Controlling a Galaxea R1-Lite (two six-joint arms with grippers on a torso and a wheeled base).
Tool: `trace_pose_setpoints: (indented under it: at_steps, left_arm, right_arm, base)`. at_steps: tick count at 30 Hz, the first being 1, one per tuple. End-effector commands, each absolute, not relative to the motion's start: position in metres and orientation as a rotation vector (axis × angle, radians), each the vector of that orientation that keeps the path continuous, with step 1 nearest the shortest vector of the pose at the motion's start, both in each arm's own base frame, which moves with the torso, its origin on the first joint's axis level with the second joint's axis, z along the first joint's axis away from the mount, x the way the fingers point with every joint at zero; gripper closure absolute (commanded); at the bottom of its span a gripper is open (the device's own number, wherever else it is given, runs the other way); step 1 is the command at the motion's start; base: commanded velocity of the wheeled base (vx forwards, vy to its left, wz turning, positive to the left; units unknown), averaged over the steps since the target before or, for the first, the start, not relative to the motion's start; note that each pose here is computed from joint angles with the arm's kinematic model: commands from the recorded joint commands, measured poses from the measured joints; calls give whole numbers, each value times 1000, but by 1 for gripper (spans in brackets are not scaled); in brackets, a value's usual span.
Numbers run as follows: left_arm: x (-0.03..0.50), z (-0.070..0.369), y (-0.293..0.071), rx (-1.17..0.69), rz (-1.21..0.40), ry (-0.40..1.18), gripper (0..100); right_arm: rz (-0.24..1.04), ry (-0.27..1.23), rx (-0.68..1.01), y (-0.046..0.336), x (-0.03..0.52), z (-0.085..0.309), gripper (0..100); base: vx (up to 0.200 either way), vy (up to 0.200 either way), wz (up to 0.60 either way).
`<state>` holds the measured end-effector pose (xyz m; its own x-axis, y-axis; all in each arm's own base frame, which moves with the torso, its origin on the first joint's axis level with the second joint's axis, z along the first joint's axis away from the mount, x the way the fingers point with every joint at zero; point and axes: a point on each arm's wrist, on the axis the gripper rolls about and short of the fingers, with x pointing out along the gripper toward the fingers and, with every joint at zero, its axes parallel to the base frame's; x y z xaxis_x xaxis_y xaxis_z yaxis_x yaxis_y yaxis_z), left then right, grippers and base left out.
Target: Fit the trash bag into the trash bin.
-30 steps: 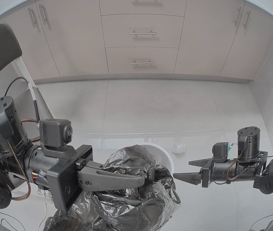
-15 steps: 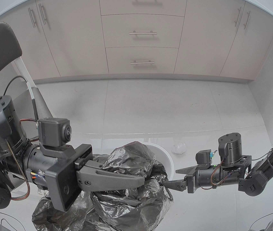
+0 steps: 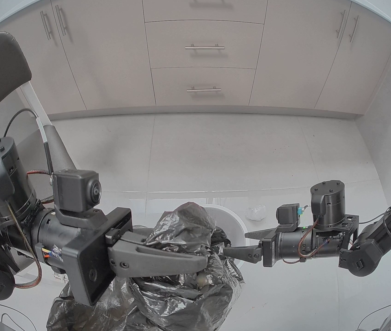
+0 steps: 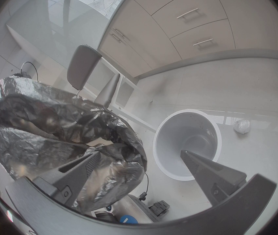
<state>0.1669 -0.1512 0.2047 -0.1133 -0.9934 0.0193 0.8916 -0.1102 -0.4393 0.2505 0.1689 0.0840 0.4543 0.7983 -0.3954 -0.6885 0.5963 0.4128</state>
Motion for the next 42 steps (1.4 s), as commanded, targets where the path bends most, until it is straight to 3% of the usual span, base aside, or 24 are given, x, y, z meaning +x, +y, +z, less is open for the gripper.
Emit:
trace_pose_setpoints:
  at_steps: [1,9,18,41,42]
  left_arm:
    - [167,205,-151,-356,-1657,367,100]
    - [166,206,-151,-356,-1663,363,100]
    - [158,211,-153,-352,-1693,351,100]
    - [152,214,-153,-353,-1712,344,100]
    - [152,214,-153,-353,-1712,344,100]
  right_arm:
    - [927,522,222,161,244,109,0]
    - [995,555,239,161,241,106,0]
    - [982,643,235,172,254,76,0]
    - [1028,702,214,190,248,60,0]
    - [1030,704,214,191,248,60,100]
  base:
    - [0,0,0]
    - [0,0,0]
    - [0,0,0]
    - [0,0,0]
    - [0,0,0]
